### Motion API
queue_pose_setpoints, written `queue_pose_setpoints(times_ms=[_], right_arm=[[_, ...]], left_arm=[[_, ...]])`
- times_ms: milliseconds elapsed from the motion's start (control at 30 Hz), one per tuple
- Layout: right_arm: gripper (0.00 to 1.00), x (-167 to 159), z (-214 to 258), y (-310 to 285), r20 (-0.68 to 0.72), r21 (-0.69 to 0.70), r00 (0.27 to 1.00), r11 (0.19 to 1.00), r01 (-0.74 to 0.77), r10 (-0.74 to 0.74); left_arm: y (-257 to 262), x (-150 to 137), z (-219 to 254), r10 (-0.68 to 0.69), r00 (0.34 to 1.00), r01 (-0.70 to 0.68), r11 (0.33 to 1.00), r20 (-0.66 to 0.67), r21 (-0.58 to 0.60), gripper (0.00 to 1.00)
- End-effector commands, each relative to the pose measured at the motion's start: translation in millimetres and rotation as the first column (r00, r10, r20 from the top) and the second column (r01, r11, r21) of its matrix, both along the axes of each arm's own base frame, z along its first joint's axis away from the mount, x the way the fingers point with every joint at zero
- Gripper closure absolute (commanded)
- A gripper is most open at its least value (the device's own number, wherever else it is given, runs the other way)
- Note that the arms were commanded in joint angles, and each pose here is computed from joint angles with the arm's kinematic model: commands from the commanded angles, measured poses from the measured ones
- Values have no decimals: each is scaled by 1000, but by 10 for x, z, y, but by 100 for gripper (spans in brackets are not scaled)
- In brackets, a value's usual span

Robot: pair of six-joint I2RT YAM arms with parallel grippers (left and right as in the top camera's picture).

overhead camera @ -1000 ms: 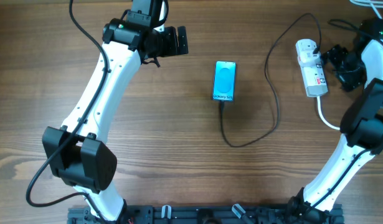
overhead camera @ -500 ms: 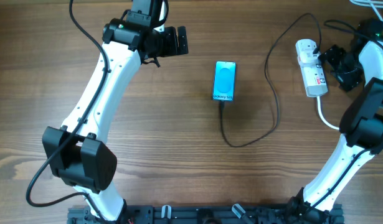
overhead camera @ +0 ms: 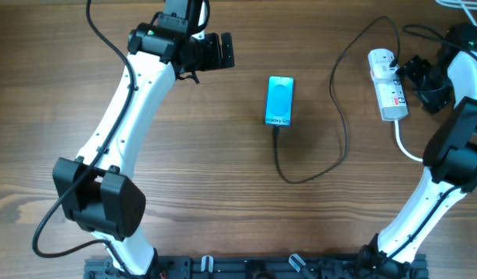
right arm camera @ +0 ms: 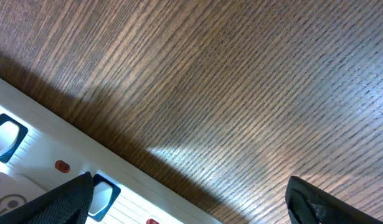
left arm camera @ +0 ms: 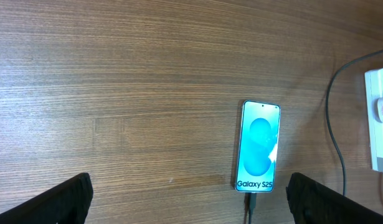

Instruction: Plug charger to phone and switch on socket

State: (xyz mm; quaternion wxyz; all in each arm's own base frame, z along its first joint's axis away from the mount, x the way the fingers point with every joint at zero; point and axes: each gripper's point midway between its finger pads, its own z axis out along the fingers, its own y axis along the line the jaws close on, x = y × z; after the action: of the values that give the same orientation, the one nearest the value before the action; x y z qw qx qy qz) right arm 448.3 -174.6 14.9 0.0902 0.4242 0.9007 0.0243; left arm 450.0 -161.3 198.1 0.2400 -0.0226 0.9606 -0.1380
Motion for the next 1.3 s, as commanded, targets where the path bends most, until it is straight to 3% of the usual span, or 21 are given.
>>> queue_pose_setpoints(times_ms=[0,233,333,467,567,667,833,933,1033,1267], right_arm=[[0,-28,-203,616,-60,92,986,984,-153,158],[0,-14,-177,788,-41,139,974,966,-217,225],[0,-124,92,803,-50,139,972,965,-221,230],[0,-316,1136,813,63,49,973,973,-227,223],[0,-666,1861,907,144,-2,962,972,-233,231],[0,-1026,2292,1032,187,-34,950,968,-249,251],[0,-1533,2935,1472,305,-175,862,913,-368,406],[0,-1862,2978,1751,354,-201,819,892,-405,452],[0,-2248,2744,1827,361,-145,850,923,-357,385],[0,-2302,2558,1827,317,-108,880,936,-336,353]], left_arm=[[24,-2,-33,-6,1000,6,1000,0,23,0],[24,-2,-33,-7,1000,7,1000,0,24,0],[23,-3,-33,-7,1000,7,1000,0,24,0],[23,-3,-33,-7,1000,7,1000,0,24,0],[23,-3,-33,-7,1000,7,1000,0,24,0],[25,-2,-33,-6,1000,6,1000,0,24,0],[23,-3,-33,-7,1000,7,1000,0,23,0],[23,-3,-33,-7,1000,7,1000,0,23,0],[23,-3,-33,-7,1000,7,1000,0,24,0],[23,-3,-33,-7,1000,7,1000,0,23,0]])
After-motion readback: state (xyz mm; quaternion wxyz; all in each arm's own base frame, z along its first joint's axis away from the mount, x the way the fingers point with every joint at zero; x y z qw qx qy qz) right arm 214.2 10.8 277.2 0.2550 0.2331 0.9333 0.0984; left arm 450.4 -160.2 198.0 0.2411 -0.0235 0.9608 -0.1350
